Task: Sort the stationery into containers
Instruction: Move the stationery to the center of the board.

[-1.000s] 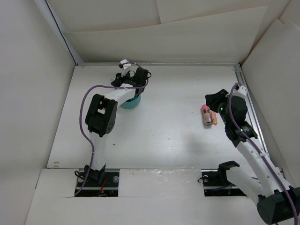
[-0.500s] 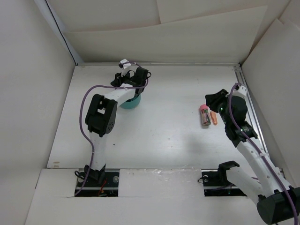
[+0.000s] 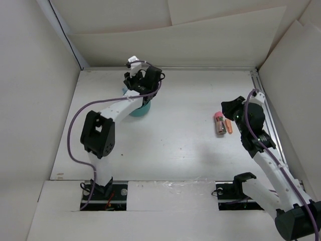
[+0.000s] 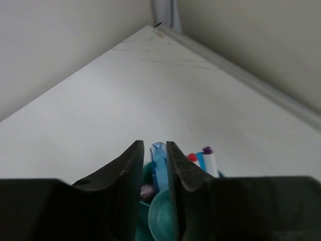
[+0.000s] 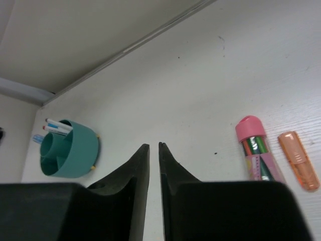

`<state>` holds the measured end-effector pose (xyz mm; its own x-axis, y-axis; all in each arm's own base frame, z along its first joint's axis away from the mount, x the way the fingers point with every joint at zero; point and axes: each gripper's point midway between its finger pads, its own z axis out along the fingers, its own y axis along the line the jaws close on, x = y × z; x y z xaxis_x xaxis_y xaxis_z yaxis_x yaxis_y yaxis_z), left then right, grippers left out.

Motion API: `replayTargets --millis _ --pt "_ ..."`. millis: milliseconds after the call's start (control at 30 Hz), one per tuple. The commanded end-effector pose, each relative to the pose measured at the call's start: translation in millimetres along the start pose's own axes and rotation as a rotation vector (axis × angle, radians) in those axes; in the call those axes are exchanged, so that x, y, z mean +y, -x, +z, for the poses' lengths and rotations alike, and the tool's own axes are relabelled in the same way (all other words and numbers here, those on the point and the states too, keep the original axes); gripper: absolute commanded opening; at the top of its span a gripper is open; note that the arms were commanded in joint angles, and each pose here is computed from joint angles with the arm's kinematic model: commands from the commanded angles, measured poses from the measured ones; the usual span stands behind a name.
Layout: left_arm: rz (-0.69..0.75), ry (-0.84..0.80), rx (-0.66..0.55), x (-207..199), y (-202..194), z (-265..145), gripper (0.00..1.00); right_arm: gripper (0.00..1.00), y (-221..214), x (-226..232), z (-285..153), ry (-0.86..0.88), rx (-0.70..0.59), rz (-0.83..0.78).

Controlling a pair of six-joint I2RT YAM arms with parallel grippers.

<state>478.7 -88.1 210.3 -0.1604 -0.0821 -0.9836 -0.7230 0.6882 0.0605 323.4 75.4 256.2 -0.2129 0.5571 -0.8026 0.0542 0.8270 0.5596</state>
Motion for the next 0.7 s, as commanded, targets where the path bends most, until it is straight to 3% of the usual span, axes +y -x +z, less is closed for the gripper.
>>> replayTargets --millis 0,67,133,200,300,333,400,567,667 --pt "-0.21 -0.16 -0.011 1.1 63.2 -54.2 0.19 0.17 21.2 5.6 -7.0 0.012 -0.09 0.004" --pt "-0.198 -0.303 0.036 -19.2 52.6 -83.1 0.1 0.06 25.9 -3.1 -9.4 -0.034 -0.115 0.005" --pt "-0.182 -0.465 0.062 -47.3 42.2 -137.2 0.06 0.0 26.6 -12.7 -13.2 -0.087 -0.118 0.011" --pt "-0.104 -0.606 0.086 -78.2 21.2 -200.6 0.04 0.0 39.4 -22.9 -23.0 -0.161 -0.158 0.019" --pt "-0.045 -0.737 0.128 -106.9 -2.0 -262.1 0.03 0.0 46.9 -30.0 -31.7 -0.215 -0.173 0.023" --pt "0.011 -0.809 0.148 -118.2 -26.0 -296.1 0.03 0.0 56.8 -28.2 -38.1 -0.223 -0.197 0.036" --pt "0.01 -0.933 0.195 -135.6 -31.1 -338.3 0.03 0.0 64.3 -39.6 -48.7 -0.297 -0.22 0.036" --pt "0.035 -1.195 0.345 -168.5 -74.7 -407.7 0.08 0.0 112.0 -39.5 -83.7 -0.379 -0.346 0.064" --pt "0.028 -1.319 0.41 -186.5 -75.9 -439.2 0.11 0.0 130.1 -34.9 -96.7 -0.39 -0.385 0.076"
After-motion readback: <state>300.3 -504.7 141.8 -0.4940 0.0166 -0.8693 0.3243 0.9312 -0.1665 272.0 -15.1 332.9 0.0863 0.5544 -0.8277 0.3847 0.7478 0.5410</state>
